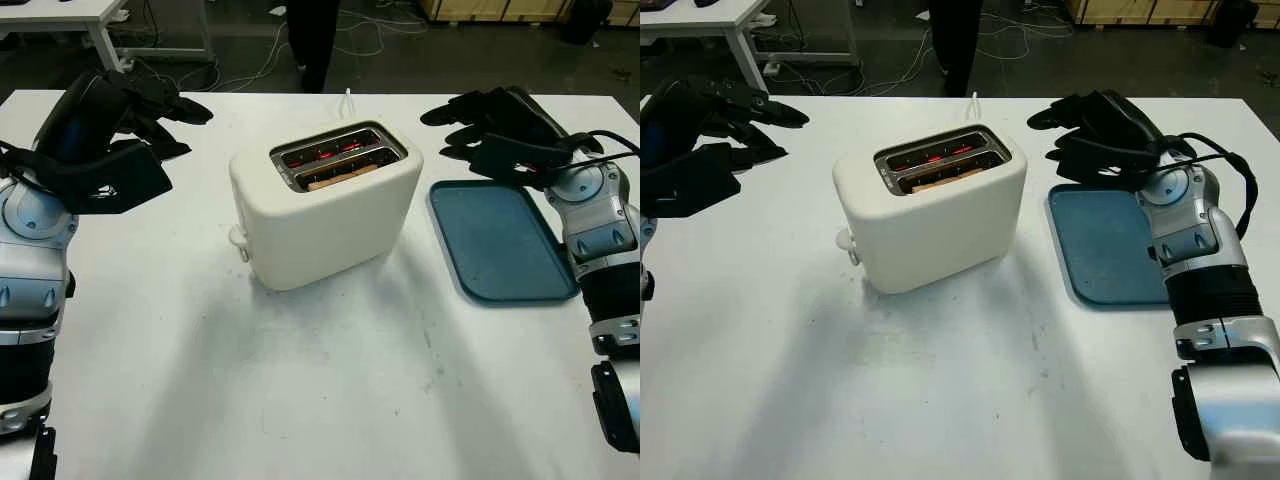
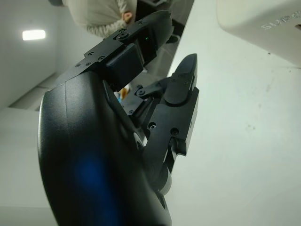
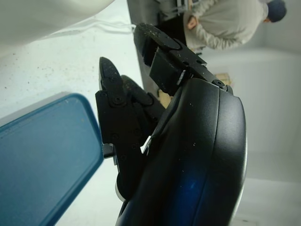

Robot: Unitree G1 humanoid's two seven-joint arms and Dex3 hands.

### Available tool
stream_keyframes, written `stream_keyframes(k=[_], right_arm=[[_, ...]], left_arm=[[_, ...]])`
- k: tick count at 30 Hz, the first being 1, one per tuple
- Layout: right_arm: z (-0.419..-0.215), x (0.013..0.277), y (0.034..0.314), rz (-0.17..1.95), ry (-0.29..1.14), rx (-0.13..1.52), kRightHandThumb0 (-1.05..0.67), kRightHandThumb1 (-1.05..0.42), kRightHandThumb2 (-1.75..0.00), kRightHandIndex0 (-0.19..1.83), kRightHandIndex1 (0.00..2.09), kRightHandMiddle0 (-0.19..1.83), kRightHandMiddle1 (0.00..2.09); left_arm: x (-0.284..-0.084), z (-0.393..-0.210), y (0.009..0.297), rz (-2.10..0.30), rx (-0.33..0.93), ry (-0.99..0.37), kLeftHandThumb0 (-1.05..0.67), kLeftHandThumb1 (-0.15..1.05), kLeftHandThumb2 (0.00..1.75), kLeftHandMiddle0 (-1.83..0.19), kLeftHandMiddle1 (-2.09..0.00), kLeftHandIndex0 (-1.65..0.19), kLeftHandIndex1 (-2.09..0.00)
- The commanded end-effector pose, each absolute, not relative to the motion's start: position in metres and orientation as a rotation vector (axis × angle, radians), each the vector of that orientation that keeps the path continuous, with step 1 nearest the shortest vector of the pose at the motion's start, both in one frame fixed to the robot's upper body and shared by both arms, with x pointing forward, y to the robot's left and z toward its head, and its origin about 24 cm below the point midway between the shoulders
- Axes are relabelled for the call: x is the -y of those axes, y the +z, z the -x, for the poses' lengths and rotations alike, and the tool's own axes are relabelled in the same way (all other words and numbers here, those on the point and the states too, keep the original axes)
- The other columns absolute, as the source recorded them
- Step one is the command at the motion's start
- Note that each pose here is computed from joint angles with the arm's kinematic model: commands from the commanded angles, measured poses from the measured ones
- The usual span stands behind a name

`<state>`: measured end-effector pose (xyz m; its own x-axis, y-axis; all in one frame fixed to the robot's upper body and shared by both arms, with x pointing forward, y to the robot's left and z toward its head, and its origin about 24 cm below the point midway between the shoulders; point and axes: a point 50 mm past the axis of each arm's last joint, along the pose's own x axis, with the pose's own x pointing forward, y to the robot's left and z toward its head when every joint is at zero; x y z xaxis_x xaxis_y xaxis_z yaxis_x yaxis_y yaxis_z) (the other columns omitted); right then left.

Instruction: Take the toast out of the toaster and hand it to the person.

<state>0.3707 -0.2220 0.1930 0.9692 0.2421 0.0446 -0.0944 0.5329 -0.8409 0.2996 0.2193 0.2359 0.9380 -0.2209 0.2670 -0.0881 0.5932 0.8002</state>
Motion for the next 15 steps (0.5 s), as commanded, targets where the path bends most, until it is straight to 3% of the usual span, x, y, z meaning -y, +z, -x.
stream_keyframes(k=[1, 15], right_arm=[[-0.3708, 0.2190, 0.1978, 0.987, 0.199, 0.184, -0.20, -0.92, -0.06, 0.92, 0.00, 0.80, 0.00], [-0.3711, 0.2184, 0.1971, 0.993, 0.207, 0.189, -0.22, -0.92, -0.06, 0.92, 0.00, 0.81, 0.00]], left_arm=[[-0.2174, -0.2995, 0.2372, -0.942, 0.371, -0.084, -0.03, 0.87, 0.00, -0.92, -0.70, -1.05, -0.05], [-0.2167, -0.3006, 0.2385, -0.943, 0.381, -0.091, -0.02, 0.86, 0.00, -0.93, -0.73, -1.06, -0.05]])
